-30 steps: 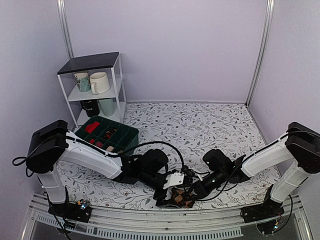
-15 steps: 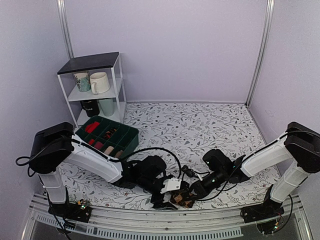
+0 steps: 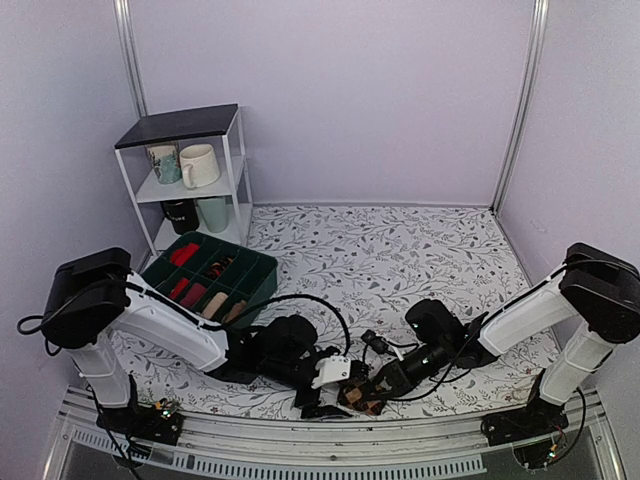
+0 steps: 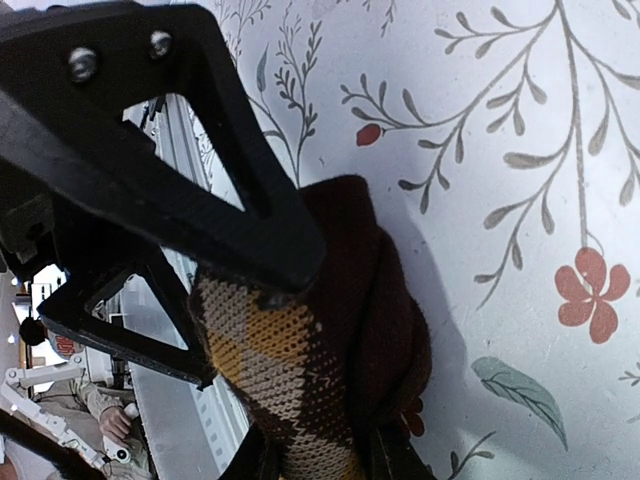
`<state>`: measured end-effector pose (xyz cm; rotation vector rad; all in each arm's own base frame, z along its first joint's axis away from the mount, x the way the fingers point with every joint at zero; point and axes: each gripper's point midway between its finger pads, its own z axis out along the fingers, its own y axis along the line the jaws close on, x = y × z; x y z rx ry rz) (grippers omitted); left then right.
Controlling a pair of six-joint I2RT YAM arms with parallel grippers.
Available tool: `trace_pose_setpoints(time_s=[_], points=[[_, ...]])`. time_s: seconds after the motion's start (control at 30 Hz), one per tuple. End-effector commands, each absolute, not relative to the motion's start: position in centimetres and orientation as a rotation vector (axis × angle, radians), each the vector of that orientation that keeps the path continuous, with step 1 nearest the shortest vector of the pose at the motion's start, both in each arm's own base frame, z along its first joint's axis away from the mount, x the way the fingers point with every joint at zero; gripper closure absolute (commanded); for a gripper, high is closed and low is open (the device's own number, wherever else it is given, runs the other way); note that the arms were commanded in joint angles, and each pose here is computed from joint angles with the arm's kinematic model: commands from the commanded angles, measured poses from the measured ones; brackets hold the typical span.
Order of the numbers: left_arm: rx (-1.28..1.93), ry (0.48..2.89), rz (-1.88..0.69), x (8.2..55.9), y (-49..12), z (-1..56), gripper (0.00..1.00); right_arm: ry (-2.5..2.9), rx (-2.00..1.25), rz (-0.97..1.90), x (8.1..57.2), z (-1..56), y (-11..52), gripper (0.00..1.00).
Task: Roll the socks
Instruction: Pick up the sock from the center of the board.
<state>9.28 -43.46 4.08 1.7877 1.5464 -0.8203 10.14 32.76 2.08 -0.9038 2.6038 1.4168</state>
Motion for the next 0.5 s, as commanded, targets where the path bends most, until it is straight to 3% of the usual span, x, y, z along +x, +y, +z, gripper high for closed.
trace_pose_setpoints(time_s=[0.0, 0.23, 0.47], points=[[1.749, 1.502, -0.835, 7.8, -42.8, 4.7, 0.01, 2.872, -0.762, 1.125, 9.7, -3.5, 28.5, 1.0], [1.679, 1.307, -0.664, 9.3, -42.8, 8.3, 0.01, 2.87, -0.766, 1.125, 9.8, -3.4, 28.5, 1.0], [1.757, 1.227, -0.648, 9.1, -44.7, 7.8, 0.0, 2.863, -0.773, 1.128, 9.9, -3.3, 28.6, 1.0]])
